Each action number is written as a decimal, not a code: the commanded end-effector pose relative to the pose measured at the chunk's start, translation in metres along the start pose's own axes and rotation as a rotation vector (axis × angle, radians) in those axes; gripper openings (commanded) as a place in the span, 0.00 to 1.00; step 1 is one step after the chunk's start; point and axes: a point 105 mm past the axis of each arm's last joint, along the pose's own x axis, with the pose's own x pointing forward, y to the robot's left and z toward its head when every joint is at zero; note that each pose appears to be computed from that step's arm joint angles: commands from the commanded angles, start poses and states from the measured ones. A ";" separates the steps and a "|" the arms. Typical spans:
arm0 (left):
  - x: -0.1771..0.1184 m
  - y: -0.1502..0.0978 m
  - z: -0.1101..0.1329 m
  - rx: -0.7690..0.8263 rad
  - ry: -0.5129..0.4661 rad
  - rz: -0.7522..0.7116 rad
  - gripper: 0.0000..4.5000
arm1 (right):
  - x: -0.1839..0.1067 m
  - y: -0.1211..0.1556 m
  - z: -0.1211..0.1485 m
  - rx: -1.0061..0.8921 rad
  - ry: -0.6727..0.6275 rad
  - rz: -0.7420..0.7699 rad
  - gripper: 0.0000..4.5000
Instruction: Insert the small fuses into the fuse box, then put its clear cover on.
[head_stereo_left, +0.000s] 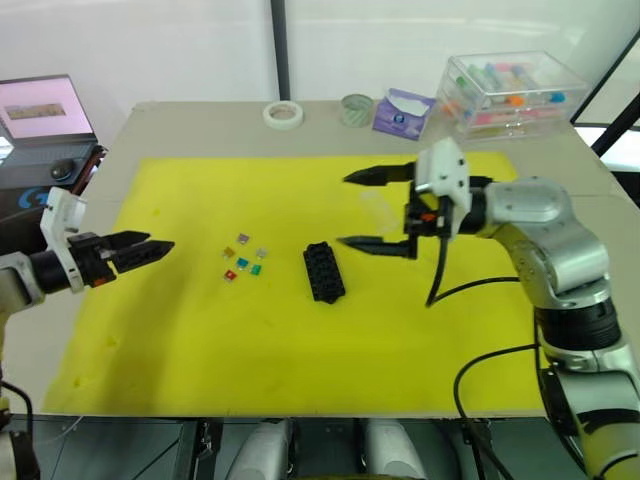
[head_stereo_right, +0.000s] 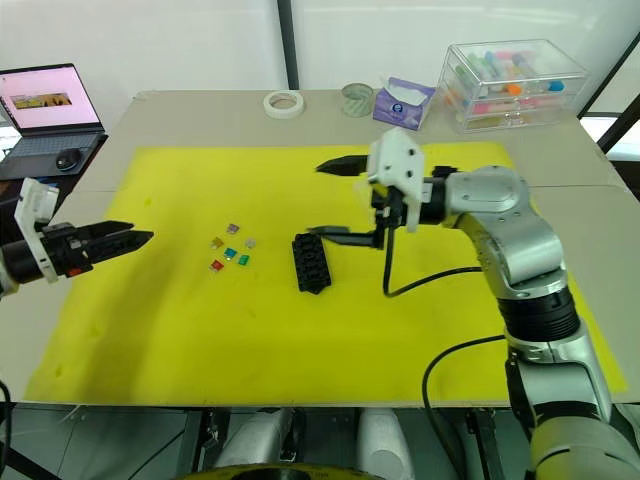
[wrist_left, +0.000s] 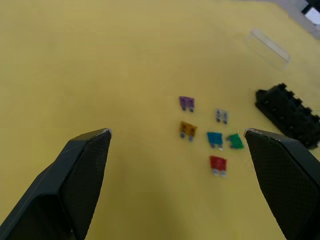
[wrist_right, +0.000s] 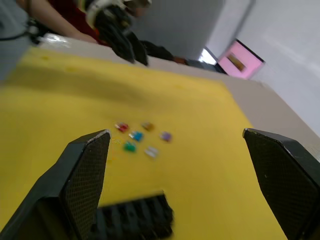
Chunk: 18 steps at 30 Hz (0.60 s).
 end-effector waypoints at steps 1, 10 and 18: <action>-0.016 -0.010 0.005 -0.003 -0.010 0.001 0.99 | 0.010 0.009 0.020 -0.048 -0.045 0.055 1.00; -0.023 -0.024 -0.011 -0.073 0.039 -0.015 0.99 | 0.011 0.013 0.004 -0.071 0.026 0.072 1.00; -0.002 -0.035 -0.010 -0.104 0.060 -0.106 0.99 | 0.005 0.013 -0.007 -0.072 0.068 0.034 1.00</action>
